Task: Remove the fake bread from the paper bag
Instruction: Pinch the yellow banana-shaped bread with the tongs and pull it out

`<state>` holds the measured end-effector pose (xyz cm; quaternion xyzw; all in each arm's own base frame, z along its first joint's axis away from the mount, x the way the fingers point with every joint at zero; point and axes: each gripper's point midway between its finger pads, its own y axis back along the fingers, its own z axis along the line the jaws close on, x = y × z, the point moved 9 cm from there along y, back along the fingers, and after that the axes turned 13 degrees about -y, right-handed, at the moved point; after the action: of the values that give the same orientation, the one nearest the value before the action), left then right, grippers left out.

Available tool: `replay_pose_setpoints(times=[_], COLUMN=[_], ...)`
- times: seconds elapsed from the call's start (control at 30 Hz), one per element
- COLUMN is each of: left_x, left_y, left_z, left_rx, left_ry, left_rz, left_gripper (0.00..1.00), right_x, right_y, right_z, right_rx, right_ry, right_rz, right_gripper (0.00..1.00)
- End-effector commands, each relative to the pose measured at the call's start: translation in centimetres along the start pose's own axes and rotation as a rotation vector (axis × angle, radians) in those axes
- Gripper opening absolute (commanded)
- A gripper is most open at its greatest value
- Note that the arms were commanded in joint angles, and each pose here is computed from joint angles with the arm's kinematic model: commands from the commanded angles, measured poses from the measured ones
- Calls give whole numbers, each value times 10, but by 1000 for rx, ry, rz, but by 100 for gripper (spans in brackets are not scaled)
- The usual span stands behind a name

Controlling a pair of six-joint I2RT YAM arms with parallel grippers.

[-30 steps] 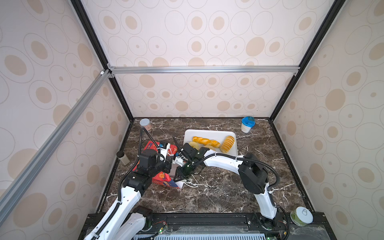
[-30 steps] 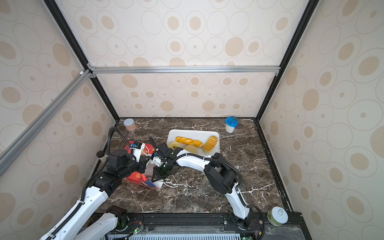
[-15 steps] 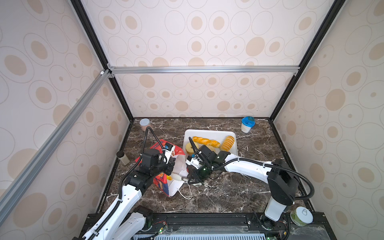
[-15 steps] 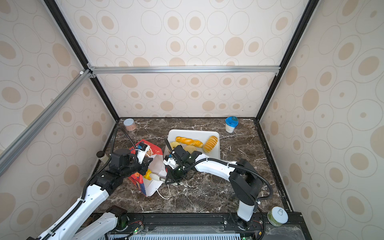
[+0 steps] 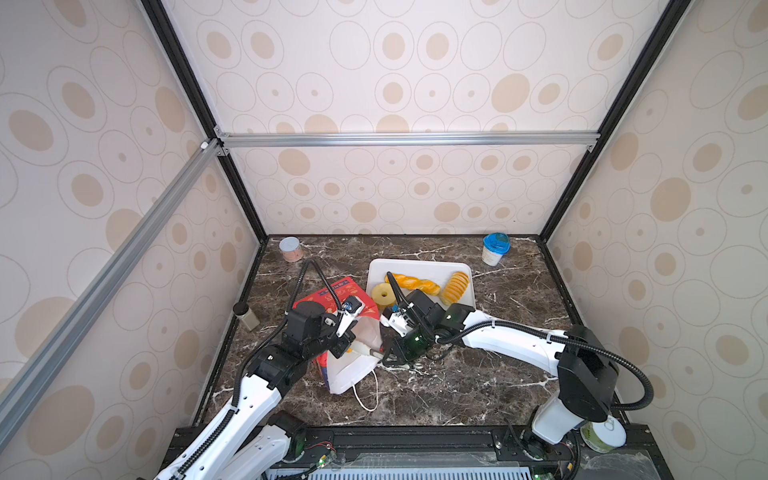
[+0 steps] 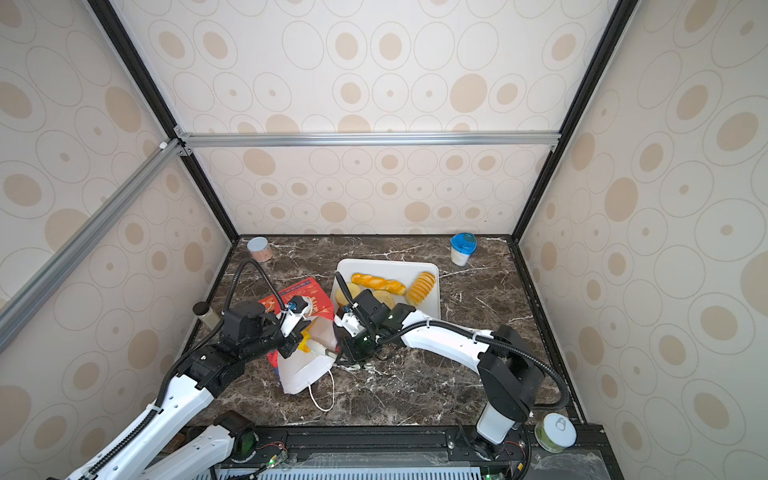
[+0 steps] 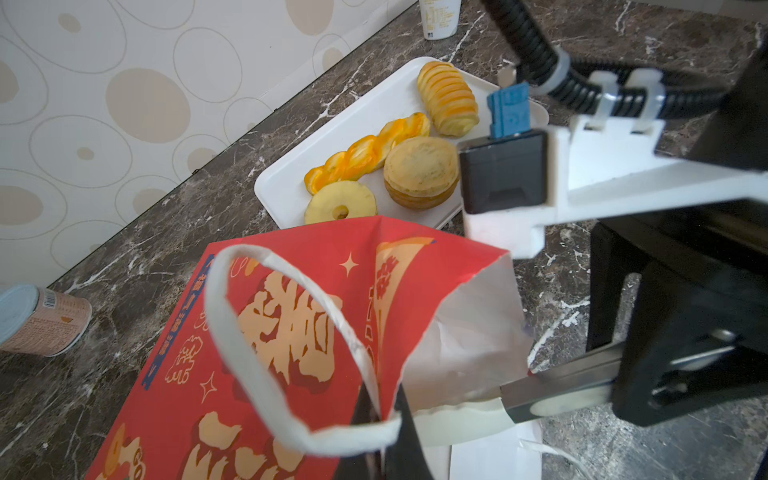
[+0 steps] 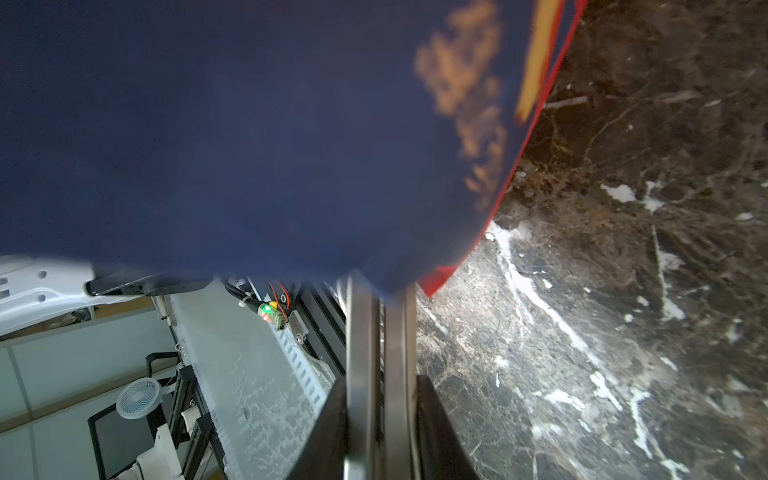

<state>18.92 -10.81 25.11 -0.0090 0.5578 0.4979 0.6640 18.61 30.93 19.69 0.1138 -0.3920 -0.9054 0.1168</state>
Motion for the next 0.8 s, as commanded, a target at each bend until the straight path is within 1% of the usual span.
replay_pose_setpoints(times=[0.0, 0.07, 0.2, 0.3, 0.4, 0.5, 0.6, 0.77], left_x=[-17, -19, -20, -18, -16, -13, -9, 2], left_y=[6, 1, -13, -21, -22, -19, -19, -25], left_z=[15, 20, 28, 36, 42, 52, 62, 82], left_rx=[-86, -130, -162, -219, -280, -357, -408, -496], left_ry=[1, 63, 152, 203, 232, 286, 369, 479], left_rz=[-34, -26, 10, 49, 36, 3, -51, -32], left_gripper=[0, 0, 0, 0, 0, 0, 0, 0], right_x=[7, 12, 21, 25, 30, 37, 43, 46], right_y=[15, 20, 29, 38, 50, 65, 83, 114], right_z=[11, 13, 18, 17, 8, -5, -17, -40], right_rx=[-60, -84, -147, -190, -210, -201, -211, -230], right_ry=[44, 45, 39, 14, -26, -56, -71, -136], right_rz=[-16, 0, 36, 53, 57, 45, -1, -79], right_gripper=[0, 0, 0, 0, 0, 0, 0, 0])
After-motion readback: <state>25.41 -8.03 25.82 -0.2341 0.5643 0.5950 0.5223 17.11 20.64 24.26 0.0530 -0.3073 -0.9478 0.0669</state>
